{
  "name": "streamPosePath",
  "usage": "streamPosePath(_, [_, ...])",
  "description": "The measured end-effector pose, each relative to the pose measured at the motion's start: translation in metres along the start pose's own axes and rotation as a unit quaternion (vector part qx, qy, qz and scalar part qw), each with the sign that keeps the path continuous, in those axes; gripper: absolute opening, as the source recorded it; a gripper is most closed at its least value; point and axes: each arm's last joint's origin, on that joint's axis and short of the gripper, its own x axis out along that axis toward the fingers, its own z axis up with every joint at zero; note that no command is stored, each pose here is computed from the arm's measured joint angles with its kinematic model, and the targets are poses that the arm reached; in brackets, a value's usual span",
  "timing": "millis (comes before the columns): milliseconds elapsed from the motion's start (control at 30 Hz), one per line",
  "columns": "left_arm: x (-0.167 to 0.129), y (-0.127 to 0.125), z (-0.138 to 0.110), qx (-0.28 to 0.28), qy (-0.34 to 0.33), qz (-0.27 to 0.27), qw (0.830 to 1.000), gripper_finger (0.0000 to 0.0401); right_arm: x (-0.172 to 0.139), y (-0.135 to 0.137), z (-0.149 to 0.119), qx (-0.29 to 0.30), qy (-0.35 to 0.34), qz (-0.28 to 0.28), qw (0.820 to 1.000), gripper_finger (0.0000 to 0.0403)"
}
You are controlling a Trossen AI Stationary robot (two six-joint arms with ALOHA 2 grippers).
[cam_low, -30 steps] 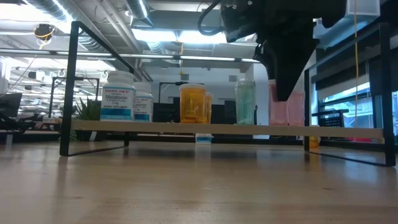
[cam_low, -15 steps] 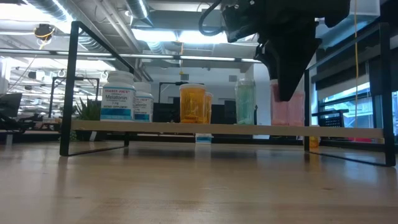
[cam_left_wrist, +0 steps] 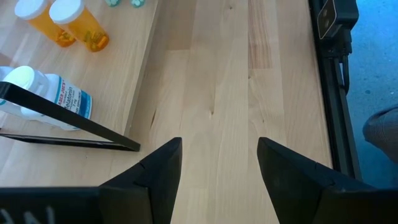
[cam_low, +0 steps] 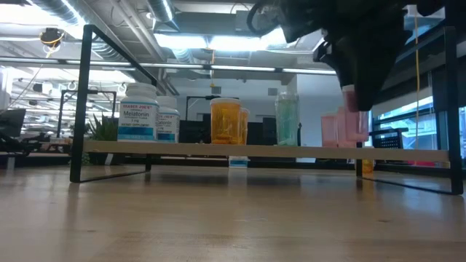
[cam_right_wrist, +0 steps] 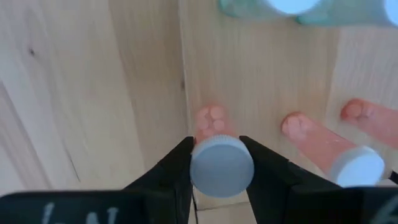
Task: Pick and place medicine bottles onto shelf by color
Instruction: Adjust the pink pill bottles on the shelf
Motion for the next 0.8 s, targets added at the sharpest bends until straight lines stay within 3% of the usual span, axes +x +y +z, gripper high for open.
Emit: streamPosePath(800, [0.0, -0.0001, 0.0, -0.002, 0.0, 0.0, 1.0, 0.0203, 0.0003, -0.0032, -0.0043, 0.008, 0.022, -0.021, 1.0, 0.0123])
